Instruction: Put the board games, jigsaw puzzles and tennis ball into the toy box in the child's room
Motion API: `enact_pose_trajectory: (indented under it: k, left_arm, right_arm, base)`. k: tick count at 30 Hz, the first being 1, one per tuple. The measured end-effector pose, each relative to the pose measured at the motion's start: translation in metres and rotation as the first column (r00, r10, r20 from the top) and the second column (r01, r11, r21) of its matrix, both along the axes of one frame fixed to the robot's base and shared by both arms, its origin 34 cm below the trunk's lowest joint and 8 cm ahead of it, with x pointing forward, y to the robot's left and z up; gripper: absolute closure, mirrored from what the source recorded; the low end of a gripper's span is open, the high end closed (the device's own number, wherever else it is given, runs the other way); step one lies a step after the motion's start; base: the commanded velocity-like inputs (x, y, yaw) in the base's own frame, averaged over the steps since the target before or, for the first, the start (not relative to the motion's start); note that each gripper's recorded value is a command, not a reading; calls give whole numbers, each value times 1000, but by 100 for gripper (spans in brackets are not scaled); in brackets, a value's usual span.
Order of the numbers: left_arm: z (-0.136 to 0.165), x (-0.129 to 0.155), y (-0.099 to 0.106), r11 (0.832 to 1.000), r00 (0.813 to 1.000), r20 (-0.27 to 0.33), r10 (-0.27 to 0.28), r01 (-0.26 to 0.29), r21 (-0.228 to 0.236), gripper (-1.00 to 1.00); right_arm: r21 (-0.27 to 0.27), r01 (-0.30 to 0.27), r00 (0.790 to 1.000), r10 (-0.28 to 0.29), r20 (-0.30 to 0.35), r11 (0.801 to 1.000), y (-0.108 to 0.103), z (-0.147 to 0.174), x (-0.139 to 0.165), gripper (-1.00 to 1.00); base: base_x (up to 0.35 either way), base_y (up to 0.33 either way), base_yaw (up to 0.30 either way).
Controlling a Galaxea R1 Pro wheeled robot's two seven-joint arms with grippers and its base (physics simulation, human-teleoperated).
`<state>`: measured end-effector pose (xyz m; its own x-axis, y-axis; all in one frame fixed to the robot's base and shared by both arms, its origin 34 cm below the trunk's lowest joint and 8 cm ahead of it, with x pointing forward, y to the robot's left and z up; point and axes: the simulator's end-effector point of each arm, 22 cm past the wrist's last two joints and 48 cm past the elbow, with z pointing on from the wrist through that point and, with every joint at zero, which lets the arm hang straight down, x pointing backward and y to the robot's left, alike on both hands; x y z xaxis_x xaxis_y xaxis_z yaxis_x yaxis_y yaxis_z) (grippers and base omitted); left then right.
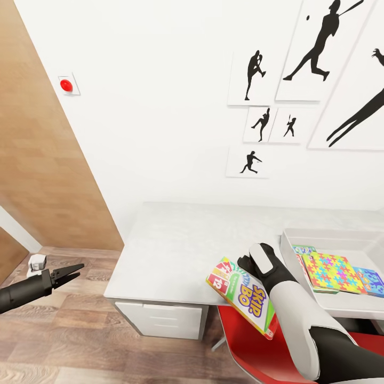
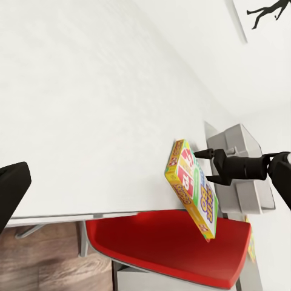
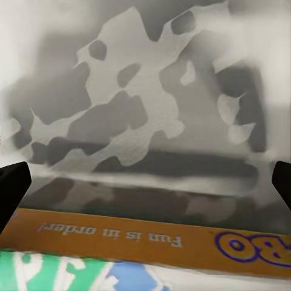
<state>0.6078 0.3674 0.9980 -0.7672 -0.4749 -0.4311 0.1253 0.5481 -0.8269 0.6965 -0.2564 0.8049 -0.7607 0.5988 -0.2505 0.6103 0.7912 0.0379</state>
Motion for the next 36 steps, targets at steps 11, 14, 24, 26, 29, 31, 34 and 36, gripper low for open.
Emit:
enact_pose_trajectory:
  k: [11,14,24,26,29,31,34,36]
  left_arm:
    - [0,0,0,1000,1000,0,1,-1,0,-100]
    - [0,0,0,1000,1000,0,1,-1,0,-100]
    - [0,0,0,1000,1000,1,1,-1,0,-100]
    - [0,0,0,1000,1000,1,1,-1,0,-100]
    - [0,0,0,1000,1000,1,1,-1,0,-100]
    - [0,0,0,1000,1000,0,1,-1,0,-100]
    - [0,0,0,1000,1000,0,1,-1,0,-100]
    - [0,0,0,1000,1000,0,1,-1,1,-100]
  right_arm:
    - [-1,0,1000,0,-1,1000,0,0,0,-100]
    - [-1,0,1000,0,0,1000,0,0,0,-100]
    - [-2,0,1000,0,1,1000,0,0,0,-100]
    - [-2,0,1000,0,1,1000,0,0,0,-100]
    - [-2,0,1000,0,1,1000,0,0,0,-100]
    - [-2,0,1000,0,1,1000,0,0,0,-100]
    - [-2,1,1000,-1,1,1000,-1,0,0,-100]
    - [-2,1,1000,-1,3,1000,-1,1,1,-100]
  base:
    - [-29,0,0]
    - [-123,0,0]
    - [-16,0,0]
    - [0,0,0]
    - [0,0,0]
    - [0,0,0]
    - [0,0,0]
    - [0,0,0]
